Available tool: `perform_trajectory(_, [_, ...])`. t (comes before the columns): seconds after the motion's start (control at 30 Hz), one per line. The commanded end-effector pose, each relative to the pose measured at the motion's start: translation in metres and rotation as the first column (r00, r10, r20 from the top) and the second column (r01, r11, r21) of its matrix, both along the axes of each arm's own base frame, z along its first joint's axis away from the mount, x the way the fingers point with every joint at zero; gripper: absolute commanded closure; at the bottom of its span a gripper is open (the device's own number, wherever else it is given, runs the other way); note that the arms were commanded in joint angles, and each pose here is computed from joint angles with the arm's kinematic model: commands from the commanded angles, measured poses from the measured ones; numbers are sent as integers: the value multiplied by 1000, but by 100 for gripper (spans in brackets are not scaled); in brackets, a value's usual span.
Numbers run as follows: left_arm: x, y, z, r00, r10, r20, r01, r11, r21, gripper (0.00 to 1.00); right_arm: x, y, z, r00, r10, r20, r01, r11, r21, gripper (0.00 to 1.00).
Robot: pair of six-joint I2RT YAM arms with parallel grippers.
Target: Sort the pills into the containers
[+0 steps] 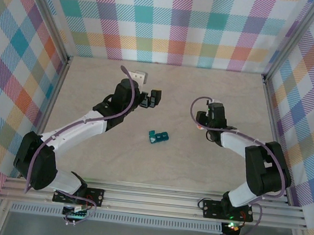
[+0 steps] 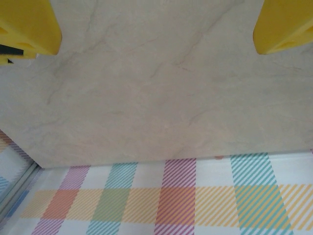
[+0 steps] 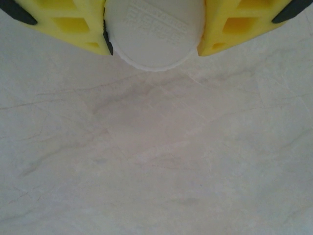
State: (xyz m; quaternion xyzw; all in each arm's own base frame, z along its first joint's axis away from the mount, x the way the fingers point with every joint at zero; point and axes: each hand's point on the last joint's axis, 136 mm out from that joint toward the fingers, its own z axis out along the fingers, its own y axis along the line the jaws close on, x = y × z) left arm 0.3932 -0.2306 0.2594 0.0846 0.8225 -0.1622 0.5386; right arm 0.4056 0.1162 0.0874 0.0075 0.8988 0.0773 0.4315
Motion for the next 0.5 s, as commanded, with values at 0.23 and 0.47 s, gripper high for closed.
perform_trajectory(0.23, [7,6,-31,994,44,-95,-40,998,49,0,-3,0,5,999,-24,23,24,999,21,27])
perform_trajectory(0.47, [17,20,-48,986,113,-124,-104,991,80,0,-6,9,56,999,23,44,-26,998,57,24])
